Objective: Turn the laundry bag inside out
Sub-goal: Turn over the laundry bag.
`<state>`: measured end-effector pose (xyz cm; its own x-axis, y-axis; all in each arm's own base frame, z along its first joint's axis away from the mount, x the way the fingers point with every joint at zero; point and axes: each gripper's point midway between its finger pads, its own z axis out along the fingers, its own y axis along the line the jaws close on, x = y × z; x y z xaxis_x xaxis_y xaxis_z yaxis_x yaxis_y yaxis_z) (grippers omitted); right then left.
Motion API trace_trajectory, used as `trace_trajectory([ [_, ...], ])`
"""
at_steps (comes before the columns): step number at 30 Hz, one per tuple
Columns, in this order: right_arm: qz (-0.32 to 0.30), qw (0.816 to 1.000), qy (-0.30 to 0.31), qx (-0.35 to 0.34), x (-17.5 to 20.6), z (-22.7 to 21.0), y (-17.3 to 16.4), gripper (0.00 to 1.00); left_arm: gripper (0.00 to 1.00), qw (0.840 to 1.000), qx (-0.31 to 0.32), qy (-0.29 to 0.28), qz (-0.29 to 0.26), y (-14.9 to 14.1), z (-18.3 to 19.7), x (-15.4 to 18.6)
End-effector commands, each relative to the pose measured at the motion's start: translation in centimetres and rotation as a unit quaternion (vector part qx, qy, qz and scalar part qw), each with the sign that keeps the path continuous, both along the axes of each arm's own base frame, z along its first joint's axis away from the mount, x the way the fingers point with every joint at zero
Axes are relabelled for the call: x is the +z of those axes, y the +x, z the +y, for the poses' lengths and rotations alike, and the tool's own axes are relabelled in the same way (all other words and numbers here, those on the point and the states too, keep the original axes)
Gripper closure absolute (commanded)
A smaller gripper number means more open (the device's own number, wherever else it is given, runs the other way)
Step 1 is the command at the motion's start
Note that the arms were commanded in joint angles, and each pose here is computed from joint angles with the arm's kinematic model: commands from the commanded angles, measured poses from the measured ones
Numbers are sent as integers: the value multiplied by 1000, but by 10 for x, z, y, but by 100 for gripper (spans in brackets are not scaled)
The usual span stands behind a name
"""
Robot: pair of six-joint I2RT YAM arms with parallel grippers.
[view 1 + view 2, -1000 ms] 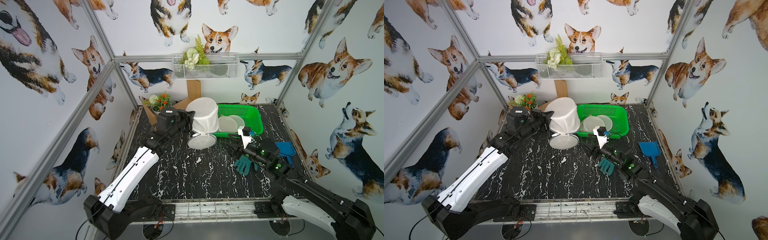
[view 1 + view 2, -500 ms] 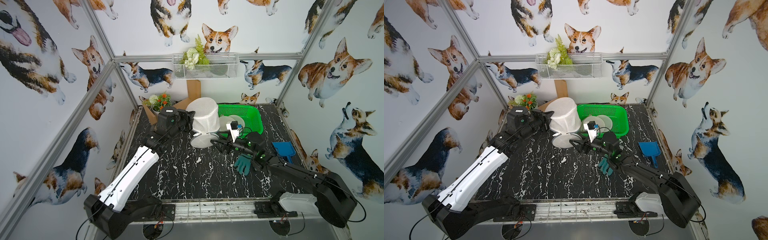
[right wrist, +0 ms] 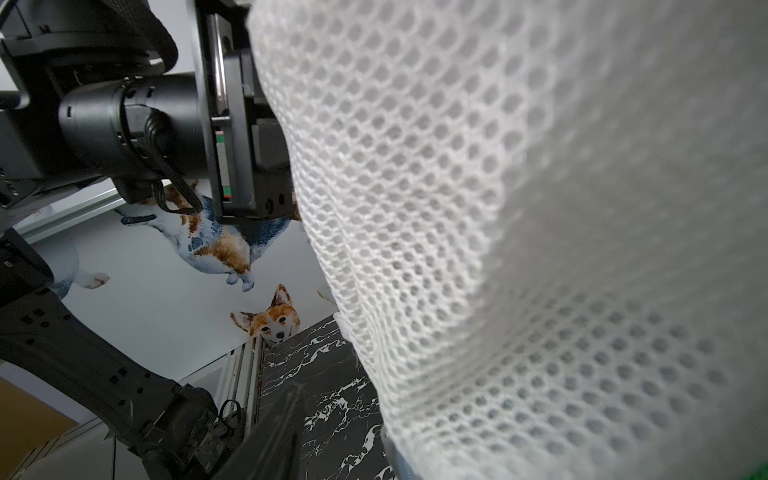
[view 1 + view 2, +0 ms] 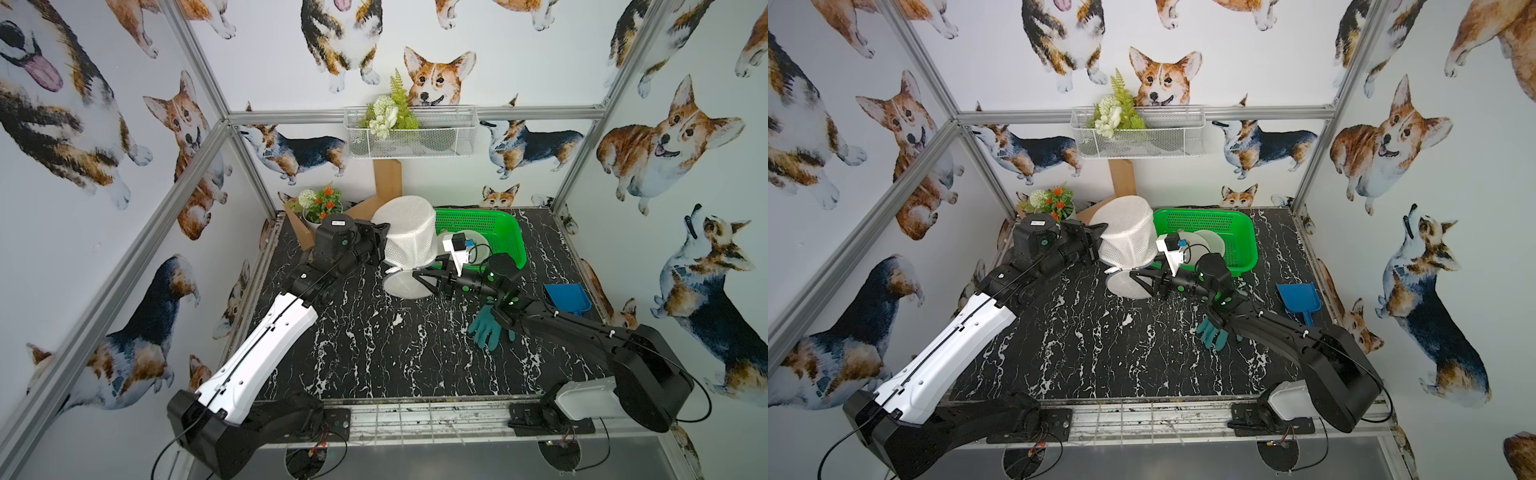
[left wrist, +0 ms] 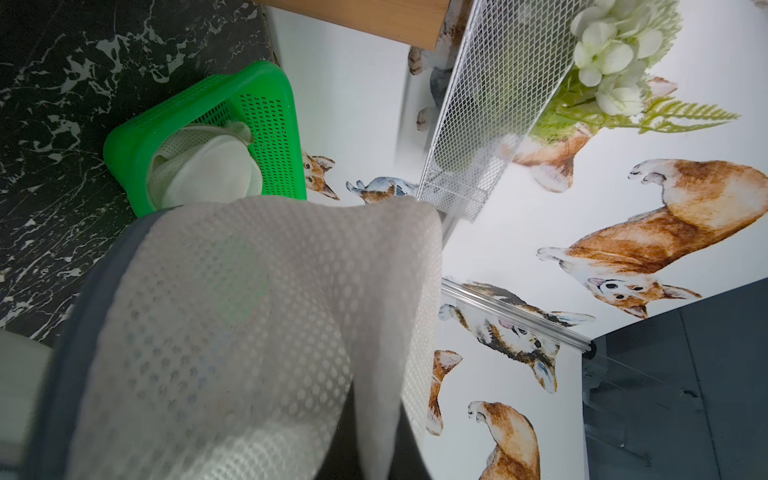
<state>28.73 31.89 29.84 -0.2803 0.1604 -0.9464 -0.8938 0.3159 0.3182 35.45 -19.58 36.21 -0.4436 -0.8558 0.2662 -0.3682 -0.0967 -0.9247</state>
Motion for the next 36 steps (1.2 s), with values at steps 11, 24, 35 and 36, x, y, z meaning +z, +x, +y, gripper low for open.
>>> trace_trajectory([
  [11,9,998,34,50,20,3,-19,100,100,1000,27,3,5,1,10,-8],
  [24,174,981,31,-81,37,-23,12,100,30,903,140,393,-105,-28,118,-12],
  [35,159,983,57,-72,77,-32,16,100,40,718,-92,550,-417,-67,46,53],
  [36,154,984,60,-65,79,-32,14,100,39,719,-143,515,-445,-75,24,47],
])
